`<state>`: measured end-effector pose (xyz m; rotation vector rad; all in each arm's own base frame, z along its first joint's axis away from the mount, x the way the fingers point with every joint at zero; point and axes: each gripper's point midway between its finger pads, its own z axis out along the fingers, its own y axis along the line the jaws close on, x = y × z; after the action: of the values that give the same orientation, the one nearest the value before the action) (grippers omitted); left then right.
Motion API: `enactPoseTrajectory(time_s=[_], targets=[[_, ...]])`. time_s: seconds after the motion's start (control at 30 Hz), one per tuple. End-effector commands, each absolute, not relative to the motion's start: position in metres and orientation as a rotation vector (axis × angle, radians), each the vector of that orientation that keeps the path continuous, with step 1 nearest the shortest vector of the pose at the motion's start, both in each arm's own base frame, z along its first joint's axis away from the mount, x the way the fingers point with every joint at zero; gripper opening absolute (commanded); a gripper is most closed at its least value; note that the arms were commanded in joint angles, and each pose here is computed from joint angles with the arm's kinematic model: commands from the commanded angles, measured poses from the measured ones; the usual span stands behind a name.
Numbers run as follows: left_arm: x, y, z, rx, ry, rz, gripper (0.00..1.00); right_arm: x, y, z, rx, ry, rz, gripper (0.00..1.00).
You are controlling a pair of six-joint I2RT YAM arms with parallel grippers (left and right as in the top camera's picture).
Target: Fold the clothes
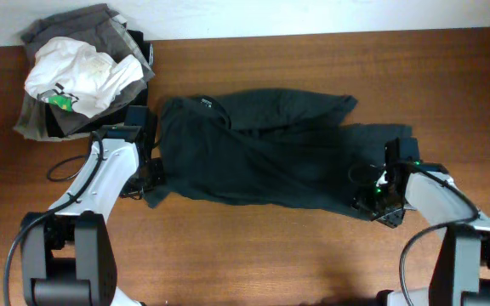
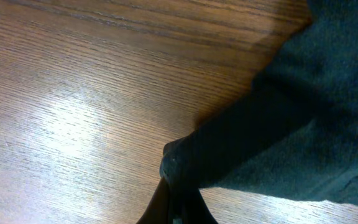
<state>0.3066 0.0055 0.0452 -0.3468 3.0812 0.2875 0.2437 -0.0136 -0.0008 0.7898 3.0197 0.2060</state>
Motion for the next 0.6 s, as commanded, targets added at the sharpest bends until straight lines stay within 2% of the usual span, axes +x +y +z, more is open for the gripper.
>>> enactPoseTrajectory(time_s=[0.0,0.17,0.3,0.57], targets=[[0.312,0.004,0.047,-0.371,3.070,0.267,0.01,0.236,-0.016,-0.015,0.829,3.065,0.185,0.57],[0.312,0.004,0.047,-0.371,3.070,0.267,0.01,0.234,-0.015,-0.018,0.834,3.078,0.184,0.55],[0.312,0.004,0.047,-0.371,3.069,0.268,0.01,0.232,-0.015,-0.017,0.837,3.087,0.183,0.40],[0.312,0.004,0.047,-0.371,3.069,0.271,0.01,0.216,-0.012,-0.016,0.858,3.148,0.175,0.39]])
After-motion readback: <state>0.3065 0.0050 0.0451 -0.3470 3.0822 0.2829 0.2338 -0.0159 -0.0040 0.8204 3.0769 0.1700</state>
